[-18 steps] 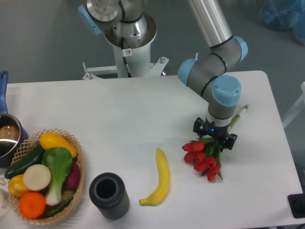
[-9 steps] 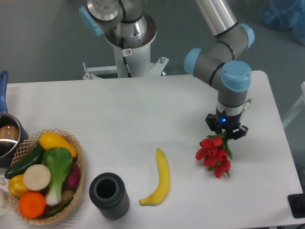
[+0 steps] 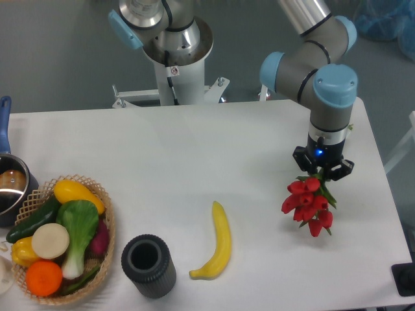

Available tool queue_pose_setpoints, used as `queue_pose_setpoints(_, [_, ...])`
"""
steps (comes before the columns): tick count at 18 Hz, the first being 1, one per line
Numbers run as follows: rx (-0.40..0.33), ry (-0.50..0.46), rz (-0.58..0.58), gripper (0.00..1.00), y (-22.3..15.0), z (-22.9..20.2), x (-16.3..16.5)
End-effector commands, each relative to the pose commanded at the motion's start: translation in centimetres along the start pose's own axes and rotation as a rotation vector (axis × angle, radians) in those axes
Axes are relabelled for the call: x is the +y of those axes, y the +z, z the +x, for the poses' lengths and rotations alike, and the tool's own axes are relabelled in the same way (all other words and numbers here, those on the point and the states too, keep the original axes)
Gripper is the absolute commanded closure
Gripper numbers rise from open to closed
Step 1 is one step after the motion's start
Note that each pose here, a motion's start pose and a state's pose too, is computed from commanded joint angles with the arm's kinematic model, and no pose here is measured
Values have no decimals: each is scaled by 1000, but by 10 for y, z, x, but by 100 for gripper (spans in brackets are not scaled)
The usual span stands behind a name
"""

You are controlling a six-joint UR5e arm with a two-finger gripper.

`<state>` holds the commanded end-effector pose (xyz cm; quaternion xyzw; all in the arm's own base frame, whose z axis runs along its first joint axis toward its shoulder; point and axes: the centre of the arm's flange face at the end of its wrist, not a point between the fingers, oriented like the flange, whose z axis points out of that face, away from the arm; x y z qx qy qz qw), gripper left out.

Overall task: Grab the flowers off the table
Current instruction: 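Lift the grasped red tulips up off the table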

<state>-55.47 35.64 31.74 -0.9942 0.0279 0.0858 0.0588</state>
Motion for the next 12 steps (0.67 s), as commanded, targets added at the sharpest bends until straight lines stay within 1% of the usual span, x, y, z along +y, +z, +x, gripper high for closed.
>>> queue_pose_setpoints(3, [26,5,6,100,-20,-11,-10])
queue_pose_setpoints(7, [42,23,21,100,-30,-8,-25])
queue_pose_setpoints(12, [104,33,-1,100,-40,-4,-33])
